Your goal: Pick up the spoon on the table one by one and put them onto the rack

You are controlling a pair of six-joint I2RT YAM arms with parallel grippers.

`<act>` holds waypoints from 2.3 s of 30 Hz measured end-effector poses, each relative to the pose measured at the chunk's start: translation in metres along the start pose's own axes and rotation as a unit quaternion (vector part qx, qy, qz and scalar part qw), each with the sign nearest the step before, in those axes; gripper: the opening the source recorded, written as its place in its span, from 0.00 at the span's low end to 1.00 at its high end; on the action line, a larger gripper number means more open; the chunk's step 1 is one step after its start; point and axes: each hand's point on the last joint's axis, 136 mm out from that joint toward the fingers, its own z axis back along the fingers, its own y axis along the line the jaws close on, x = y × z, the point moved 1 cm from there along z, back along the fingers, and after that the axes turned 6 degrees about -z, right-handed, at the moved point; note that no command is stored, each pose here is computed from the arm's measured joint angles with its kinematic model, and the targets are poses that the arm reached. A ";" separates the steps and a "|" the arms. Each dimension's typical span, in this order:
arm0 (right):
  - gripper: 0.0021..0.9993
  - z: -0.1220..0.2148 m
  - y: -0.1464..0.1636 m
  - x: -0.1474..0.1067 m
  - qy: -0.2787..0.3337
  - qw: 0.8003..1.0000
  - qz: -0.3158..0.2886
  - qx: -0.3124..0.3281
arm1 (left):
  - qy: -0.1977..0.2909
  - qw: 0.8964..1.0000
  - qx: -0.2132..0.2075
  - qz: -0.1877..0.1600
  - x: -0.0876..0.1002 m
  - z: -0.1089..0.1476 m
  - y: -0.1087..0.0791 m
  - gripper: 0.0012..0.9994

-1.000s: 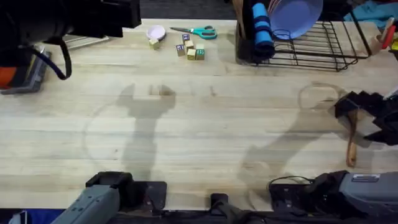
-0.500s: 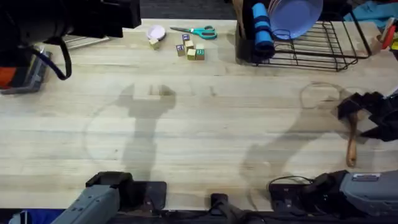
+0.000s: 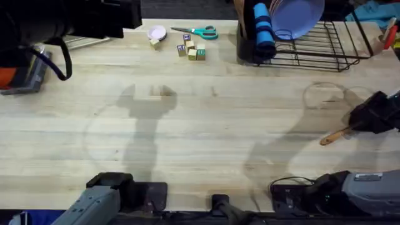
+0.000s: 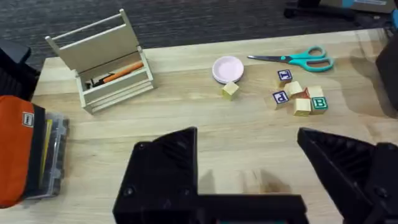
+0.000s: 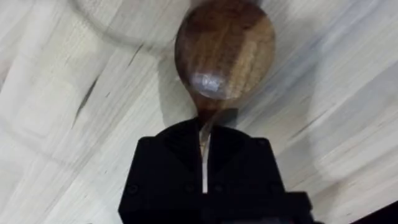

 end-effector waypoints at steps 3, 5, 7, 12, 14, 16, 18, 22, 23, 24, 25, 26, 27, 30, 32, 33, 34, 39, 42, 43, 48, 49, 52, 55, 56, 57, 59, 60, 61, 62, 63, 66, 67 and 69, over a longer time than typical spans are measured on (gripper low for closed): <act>0.03 0.003 0.004 -0.006 0.029 1.000 0.003 0.006 | 0.000 1.000 0.000 0.000 0.000 0.000 0.000 0.99; 0.03 0.010 0.007 -0.008 0.046 0.999 0.006 0.011 | 0.000 1.000 0.000 0.000 0.000 0.000 0.000 0.99; 0.03 0.024 0.011 -0.002 0.046 0.999 0.008 0.016 | 0.000 1.000 0.000 0.000 0.000 0.000 0.000 0.99; 0.03 0.076 0.022 0.026 0.006 0.999 0.013 0.032 | 0.000 1.000 0.000 0.000 0.000 0.000 0.000 0.99; 0.03 0.099 0.028 0.035 -0.016 0.999 0.017 0.043 | 0.000 1.000 0.000 0.000 0.000 0.000 0.000 0.99; 0.03 0.121 0.038 0.041 -0.038 0.997 0.025 0.062 | 0.000 1.000 0.000 0.000 0.000 0.000 0.000 0.99; 0.03 0.143 0.053 0.047 -0.062 0.994 0.036 0.086 | 0.000 1.000 0.000 0.000 0.000 0.000 0.000 0.99; 0.03 0.184 0.087 0.054 -0.110 0.982 0.072 0.138 | 0.000 1.000 0.000 0.000 0.000 0.000 0.000 0.99; 0.03 0.194 0.098 0.054 -0.123 0.977 0.084 0.150 | 0.000 1.000 0.000 0.000 0.000 0.000 0.000 0.99; 0.03 0.203 0.107 0.055 -0.133 0.974 0.095 0.159 | 0.000 1.000 0.000 0.000 0.000 0.000 0.000 0.99; 0.03 0.212 0.118 0.055 -0.146 0.968 0.109 0.170 | 0.000 1.000 0.000 0.000 0.000 0.000 0.000 0.99; 0.03 0.220 0.128 0.054 -0.156 0.964 0.121 0.180 | 0.000 1.000 0.000 0.000 0.000 0.000 0.000 0.99; 0.03 0.228 0.140 0.053 -0.169 0.958 0.134 0.191 | 0.000 1.000 0.000 0.000 0.000 0.000 0.000 0.99; 0.03 0.250 0.178 0.050 -0.210 0.935 0.177 0.224 | 0.000 1.000 0.000 0.000 0.000 0.000 0.000 0.99; 0.03 0.262 0.203 0.046 -0.233 0.919 0.204 0.245 | 0.000 1.000 0.000 0.000 0.000 0.000 0.000 0.99; 0.03 0.266 0.214 0.043 -0.242 0.911 0.216 0.254 | 0.000 1.000 0.000 0.000 0.000 0.000 0.000 0.99; 0.03 0.271 0.226 0.040 -0.254 0.902 0.231 0.264 | 0.000 1.000 0.000 0.000 0.000 0.000 0.000 0.99; 0.03 0.298 0.284 0.012 -0.307 0.842 0.321 0.306 | 0.000 1.000 0.000 0.000 0.000 0.000 0.000 0.99; 0.03 0.308 0.309 -0.012 -0.324 0.807 0.377 0.319 | 0.000 1.000 0.000 0.000 0.000 0.000 0.000 0.99; 0.03 0.311 0.316 -0.019 -0.327 0.797 0.391 0.324 | 0.000 1.000 0.000 0.000 0.000 0.000 0.000 0.99; 0.03 0.329 0.346 -0.044 -0.357 0.750 0.434 0.350 | 0.000 1.000 0.000 0.000 0.000 0.000 0.000 0.99; 0.03 0.335 0.362 -0.050 -0.372 0.730 0.444 0.363 | 0.000 1.000 0.000 0.000 0.000 0.000 0.000 0.99; 0.03 0.339 0.378 -0.052 -0.388 0.712 0.449 0.375 | 0.000 1.000 0.000 0.000 0.000 0.000 0.000 0.99; 0.03 0.341 0.394 -0.051 -0.405 0.695 0.450 0.387 | 0.000 1.000 0.000 0.000 0.000 0.000 0.000 0.99; 0.03 0.342 0.399 -0.052 -0.410 0.689 0.451 0.391 | 0.000 1.000 0.000 0.000 0.000 0.000 0.000 0.99; 0.03 0.343 0.404 -0.052 -0.415 0.684 0.451 0.395 | 0.000 1.000 0.000 0.000 0.000 0.000 0.000 0.99; 0.03 0.344 0.414 -0.053 -0.424 0.674 0.452 0.402 | 0.000 1.000 0.000 0.000 0.000 0.000 0.000 0.99; 0.03 0.343 0.419 -0.054 -0.426 0.670 0.453 0.405 | 0.000 1.000 0.000 0.000 0.000 0.000 0.000 0.99; 0.03 0.341 0.425 -0.056 -0.427 0.667 0.455 0.408 | 0.000 1.000 0.000 0.000 0.000 0.000 0.000 0.99; 0.03 0.339 0.430 -0.057 -0.427 0.664 0.456 0.410 | 0.000 1.000 0.000 0.000 0.000 0.000 0.000 0.99; 0.03 0.336 0.436 -0.059 -0.428 0.660 0.458 0.413 | 0.000 1.000 0.000 0.000 0.000 0.000 0.000 0.99; 0.03 0.324 0.454 -0.063 -0.429 0.653 0.463 0.419 | 0.000 1.000 0.000 0.000 0.000 0.000 0.000 0.99; 0.03 0.320 0.459 -0.064 -0.429 0.650 0.466 0.420 | 0.000 1.000 0.000 0.000 0.000 0.000 0.000 0.99; 0.03 0.296 0.478 -0.067 -0.426 0.649 0.475 0.414 | 0.000 1.000 0.000 0.000 0.000 0.000 0.000 0.99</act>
